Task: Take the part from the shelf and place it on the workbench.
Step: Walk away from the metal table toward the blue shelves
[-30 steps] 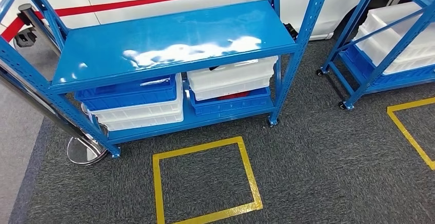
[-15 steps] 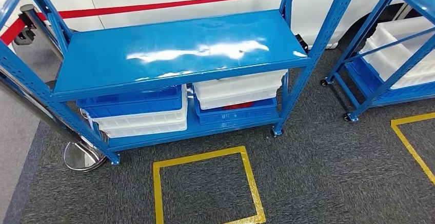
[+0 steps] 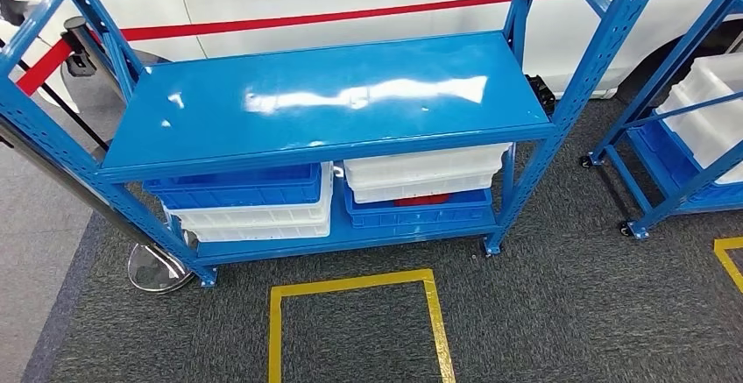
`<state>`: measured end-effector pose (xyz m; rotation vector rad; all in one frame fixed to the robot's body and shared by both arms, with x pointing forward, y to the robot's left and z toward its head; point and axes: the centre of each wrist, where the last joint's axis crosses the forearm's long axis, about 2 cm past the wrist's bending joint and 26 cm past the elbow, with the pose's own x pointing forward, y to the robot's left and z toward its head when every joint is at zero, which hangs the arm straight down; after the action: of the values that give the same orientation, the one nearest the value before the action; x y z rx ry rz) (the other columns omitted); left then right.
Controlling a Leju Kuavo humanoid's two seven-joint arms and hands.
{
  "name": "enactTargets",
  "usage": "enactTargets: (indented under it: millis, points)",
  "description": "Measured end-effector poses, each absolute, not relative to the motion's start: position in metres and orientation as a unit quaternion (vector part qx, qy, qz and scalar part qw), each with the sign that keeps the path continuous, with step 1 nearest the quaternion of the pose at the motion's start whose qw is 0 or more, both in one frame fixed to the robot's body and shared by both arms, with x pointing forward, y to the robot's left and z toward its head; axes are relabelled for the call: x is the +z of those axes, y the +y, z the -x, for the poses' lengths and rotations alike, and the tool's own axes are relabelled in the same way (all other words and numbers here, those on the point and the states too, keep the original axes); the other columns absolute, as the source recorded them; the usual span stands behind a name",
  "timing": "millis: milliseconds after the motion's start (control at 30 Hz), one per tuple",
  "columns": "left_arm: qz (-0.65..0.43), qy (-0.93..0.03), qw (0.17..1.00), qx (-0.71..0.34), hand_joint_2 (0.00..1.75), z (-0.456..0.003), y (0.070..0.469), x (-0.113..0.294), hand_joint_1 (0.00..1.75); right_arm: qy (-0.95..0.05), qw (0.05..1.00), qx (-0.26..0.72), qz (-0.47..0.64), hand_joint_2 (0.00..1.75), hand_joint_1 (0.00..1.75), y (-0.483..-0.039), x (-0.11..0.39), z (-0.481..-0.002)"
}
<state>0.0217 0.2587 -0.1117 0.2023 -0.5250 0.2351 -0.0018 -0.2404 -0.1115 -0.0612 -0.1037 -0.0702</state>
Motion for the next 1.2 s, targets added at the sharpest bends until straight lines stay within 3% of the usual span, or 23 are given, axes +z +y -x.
enactTargets:
  millis: [1200]
  points:
    - [-0.107,-0.250,0.956,0.112,0.00,-0.0174,0.2558,-0.1117,0.00,-0.053,0.997,-0.043,0.037,0.00,0.00,-0.2413,-0.1115,0.0029]
